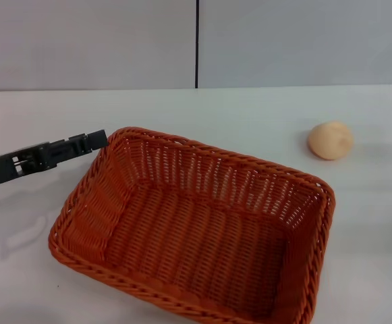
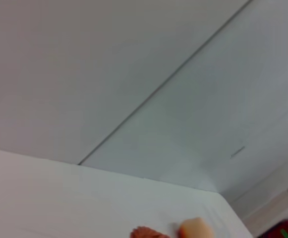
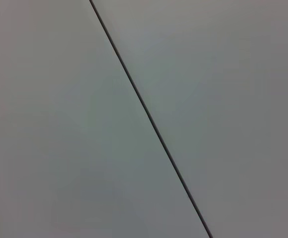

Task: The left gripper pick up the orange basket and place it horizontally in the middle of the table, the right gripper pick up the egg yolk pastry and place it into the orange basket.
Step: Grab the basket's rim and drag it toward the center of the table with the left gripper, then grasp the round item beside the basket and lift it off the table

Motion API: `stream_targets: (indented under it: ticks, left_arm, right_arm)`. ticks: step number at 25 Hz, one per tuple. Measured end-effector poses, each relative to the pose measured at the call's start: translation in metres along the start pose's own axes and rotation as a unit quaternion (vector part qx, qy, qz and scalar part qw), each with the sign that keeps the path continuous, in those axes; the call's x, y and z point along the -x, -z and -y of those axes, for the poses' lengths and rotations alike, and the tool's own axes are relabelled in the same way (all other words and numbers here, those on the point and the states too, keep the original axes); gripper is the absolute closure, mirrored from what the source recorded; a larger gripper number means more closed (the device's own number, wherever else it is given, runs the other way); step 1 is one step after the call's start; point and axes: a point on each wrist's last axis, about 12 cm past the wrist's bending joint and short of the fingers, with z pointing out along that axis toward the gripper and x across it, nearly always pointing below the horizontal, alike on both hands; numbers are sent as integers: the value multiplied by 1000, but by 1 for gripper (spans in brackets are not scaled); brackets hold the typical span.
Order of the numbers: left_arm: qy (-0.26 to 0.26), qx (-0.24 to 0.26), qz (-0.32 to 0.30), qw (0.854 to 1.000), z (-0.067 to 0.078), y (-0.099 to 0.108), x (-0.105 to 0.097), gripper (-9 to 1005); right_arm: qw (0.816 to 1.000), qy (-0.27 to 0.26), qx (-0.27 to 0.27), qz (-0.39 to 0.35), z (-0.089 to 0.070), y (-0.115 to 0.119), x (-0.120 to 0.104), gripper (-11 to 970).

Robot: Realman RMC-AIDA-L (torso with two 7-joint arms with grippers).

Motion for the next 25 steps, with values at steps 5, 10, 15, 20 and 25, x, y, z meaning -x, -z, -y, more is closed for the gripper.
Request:
stream_targets:
  ticks: [5, 10, 15, 20, 25]
  left_arm:
    - [-10, -11, -4, 1000, 1, 6, 5, 219]
    - [-54, -29, 49, 997, -3, 21, 13, 190]
    - [-161, -68, 152, 973, -10, 14, 18, 192]
    - [-228, -74, 233, 943, -11, 2, 16, 194]
    - [-277, -62, 295, 912, -9, -4, 15, 196]
  right_arm:
    - [1000, 1, 3, 2, -1, -3, 1, 351]
    - [1000, -4, 27, -1, -2, -7, 3, 350]
    - [986, -37, 153, -50, -5, -27, 19, 350]
    - [948, -79, 253, -176, 0, -58, 48, 350]
    - [884, -75, 299, -351, -3, -91, 76, 351]
